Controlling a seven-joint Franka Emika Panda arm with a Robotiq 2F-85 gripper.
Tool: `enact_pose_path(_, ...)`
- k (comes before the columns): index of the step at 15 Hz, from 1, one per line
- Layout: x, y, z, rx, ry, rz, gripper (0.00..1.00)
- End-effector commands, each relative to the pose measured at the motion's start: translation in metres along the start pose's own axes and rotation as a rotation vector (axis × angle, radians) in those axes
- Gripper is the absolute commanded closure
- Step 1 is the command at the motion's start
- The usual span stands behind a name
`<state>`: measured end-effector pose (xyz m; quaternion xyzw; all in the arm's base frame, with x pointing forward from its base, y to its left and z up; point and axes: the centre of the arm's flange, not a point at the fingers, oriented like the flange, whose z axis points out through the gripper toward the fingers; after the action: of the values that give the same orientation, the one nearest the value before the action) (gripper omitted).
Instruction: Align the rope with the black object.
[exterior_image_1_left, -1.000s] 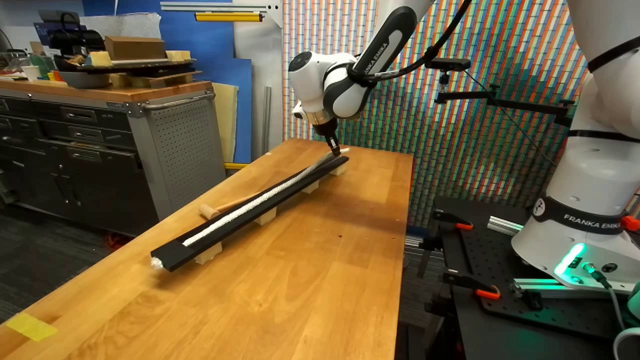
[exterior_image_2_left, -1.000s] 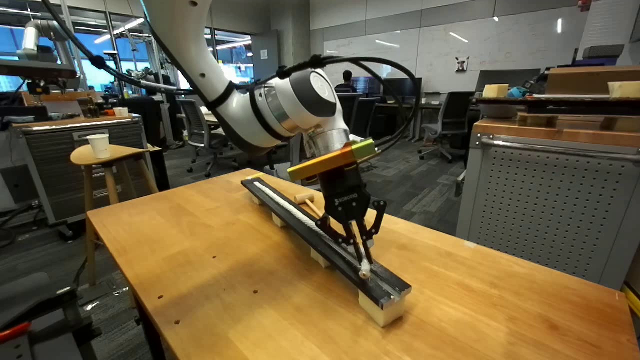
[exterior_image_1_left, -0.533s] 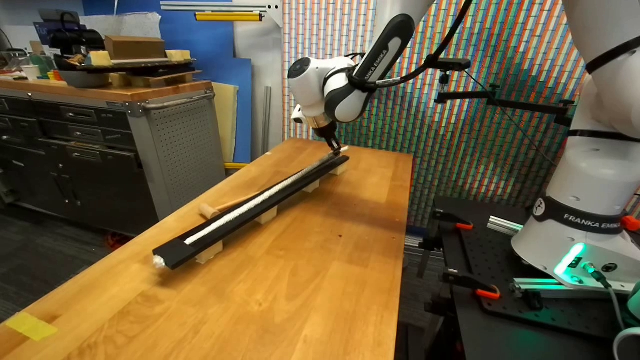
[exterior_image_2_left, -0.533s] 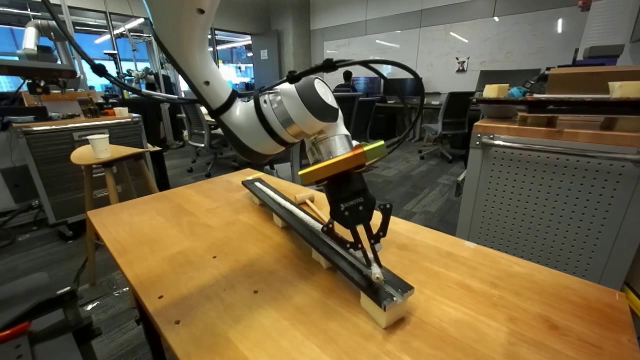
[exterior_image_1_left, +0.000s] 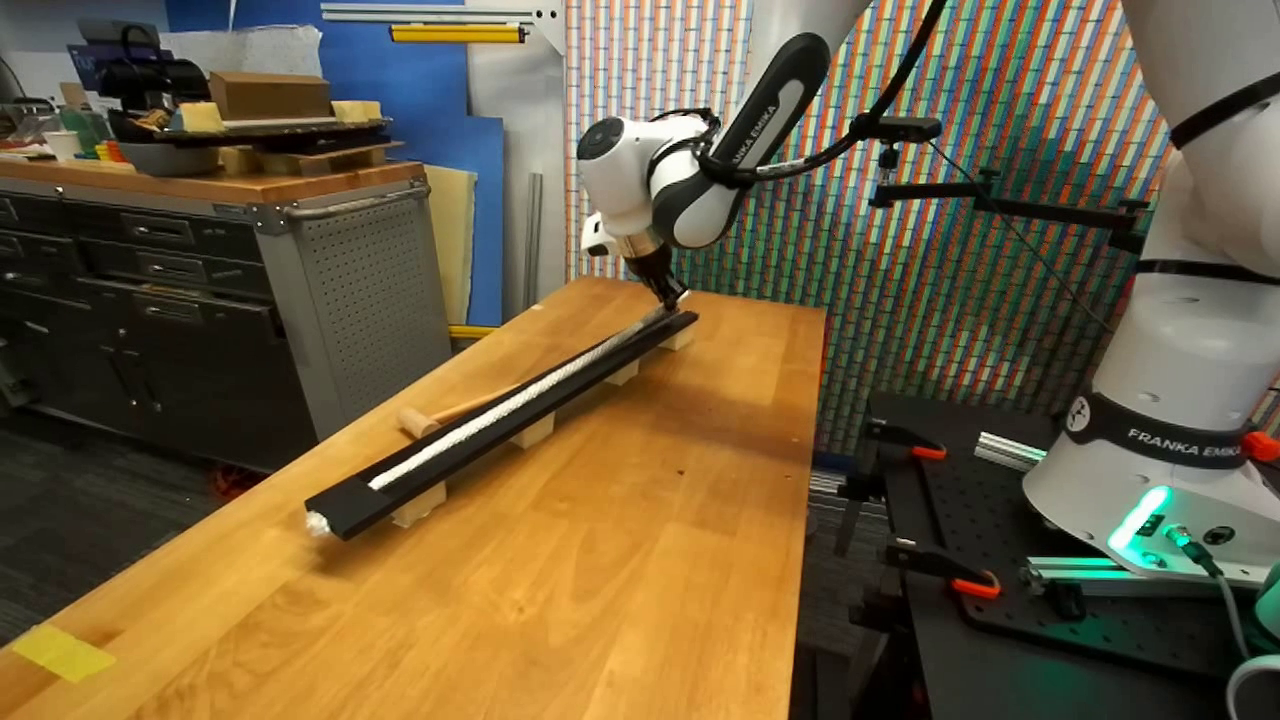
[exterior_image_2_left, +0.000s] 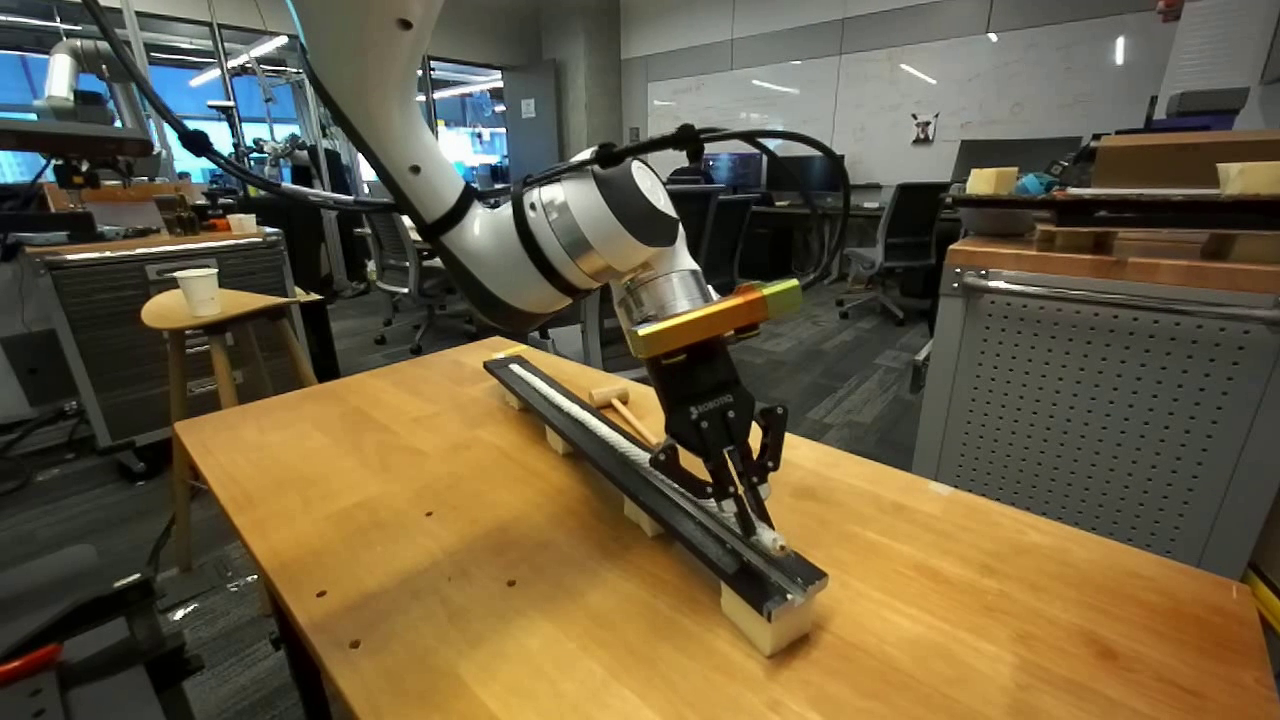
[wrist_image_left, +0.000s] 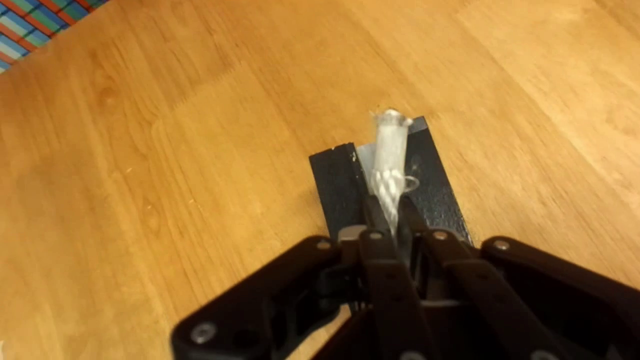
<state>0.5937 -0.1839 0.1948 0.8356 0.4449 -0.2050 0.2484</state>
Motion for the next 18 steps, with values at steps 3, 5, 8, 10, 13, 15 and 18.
enact_pose_path(3,-0.014,0.011,0.004,-0.041,0.028,-0.129,0.97)
enact_pose_path(5,-0.015,0.011,0.005,-0.041,0.038,-0.146,0.97)
enact_pose_path(8,-0.016,0.008,0.008,-0.035,0.038,-0.152,0.97)
enact_pose_path(10,-0.017,0.004,0.009,-0.031,0.031,-0.138,0.97)
enact_pose_path(13,-0.014,-0.006,0.011,-0.016,0.018,-0.119,0.97)
enact_pose_path(15,-0.011,-0.010,0.013,-0.010,0.012,-0.110,0.97)
enact_pose_path(18,-0.005,-0.011,0.013,-0.011,0.011,-0.100,0.97)
